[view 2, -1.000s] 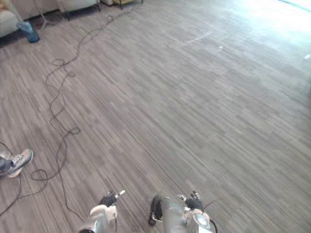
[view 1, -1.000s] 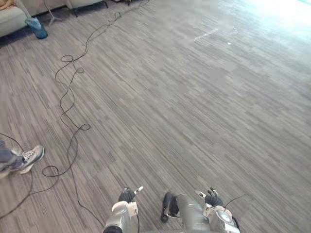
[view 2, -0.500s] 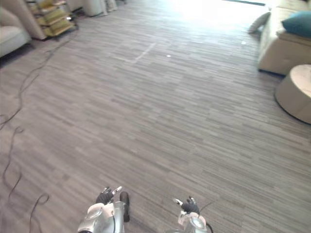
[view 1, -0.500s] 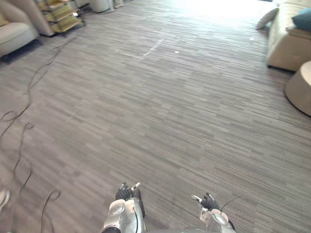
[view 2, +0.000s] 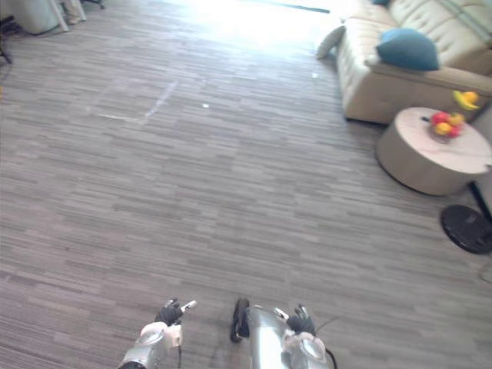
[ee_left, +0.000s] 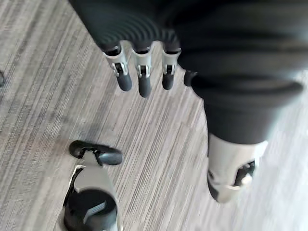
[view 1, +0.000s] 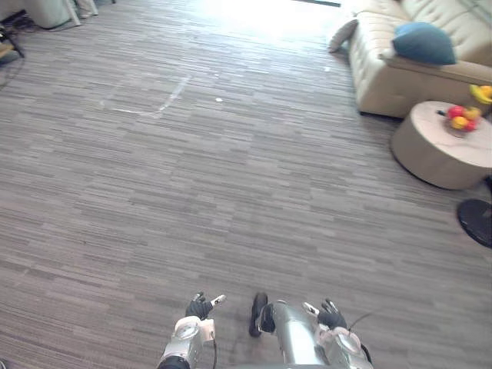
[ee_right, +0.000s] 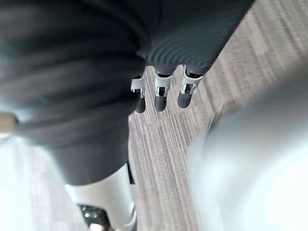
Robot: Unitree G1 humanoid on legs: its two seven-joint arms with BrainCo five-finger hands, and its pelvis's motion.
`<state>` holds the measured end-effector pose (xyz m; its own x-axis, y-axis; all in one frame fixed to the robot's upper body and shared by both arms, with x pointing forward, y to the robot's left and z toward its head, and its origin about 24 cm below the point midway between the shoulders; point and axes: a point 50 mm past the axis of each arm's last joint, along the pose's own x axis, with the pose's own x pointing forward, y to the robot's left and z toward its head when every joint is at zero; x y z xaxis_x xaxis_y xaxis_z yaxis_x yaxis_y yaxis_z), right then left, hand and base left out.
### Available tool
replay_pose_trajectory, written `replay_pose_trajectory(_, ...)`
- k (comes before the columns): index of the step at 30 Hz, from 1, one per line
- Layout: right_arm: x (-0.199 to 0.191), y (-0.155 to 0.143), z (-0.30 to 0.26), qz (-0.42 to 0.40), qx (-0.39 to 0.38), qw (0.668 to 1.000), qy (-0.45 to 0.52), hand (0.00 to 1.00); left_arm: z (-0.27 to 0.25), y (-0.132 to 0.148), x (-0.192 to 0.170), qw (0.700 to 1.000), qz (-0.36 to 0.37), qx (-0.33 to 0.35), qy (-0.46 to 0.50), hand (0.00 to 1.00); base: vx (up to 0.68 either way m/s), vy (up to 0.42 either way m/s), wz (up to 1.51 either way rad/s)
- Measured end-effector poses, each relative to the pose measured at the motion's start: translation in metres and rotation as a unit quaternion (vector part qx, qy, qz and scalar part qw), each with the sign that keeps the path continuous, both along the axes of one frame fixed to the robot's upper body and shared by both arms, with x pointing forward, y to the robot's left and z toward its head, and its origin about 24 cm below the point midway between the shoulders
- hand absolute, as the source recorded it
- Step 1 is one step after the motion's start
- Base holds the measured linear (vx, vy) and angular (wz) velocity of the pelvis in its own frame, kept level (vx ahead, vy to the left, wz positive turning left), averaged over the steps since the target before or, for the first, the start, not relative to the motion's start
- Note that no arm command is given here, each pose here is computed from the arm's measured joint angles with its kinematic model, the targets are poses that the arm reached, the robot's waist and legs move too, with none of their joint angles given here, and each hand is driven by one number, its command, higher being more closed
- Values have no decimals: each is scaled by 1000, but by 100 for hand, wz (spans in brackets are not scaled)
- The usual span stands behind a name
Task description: Pick up cushions and gather them together orderly.
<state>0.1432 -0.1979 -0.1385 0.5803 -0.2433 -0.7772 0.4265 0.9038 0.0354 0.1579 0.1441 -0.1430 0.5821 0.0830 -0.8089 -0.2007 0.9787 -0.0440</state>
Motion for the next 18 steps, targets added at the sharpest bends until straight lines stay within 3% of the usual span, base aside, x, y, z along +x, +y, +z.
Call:
replay_pose_trajectory(3, 7, -3, 3, 9, -6, 1000, -6, 0, -2, 5, -6, 1000, 21, -2, 5, 0, 619, -89, -18)
replay_pose_trajectory(7, 13, 30, 1, 50, 24, 998, -5, 0, 7, 15, 1, 999, 44, 5, -30, 0, 616, 9, -63)
replay_pose_trajectory(10, 13, 36, 0, 56, 31, 998, -3, 0, 10, 16, 4, 997, 56, 2, -46, 0, 502, 101, -70)
replay_pose_trajectory(18, -11, 38, -8, 50, 36, 998, 28, 0, 8, 25, 1, 998, 49, 17, -38, 0, 750, 370, -47)
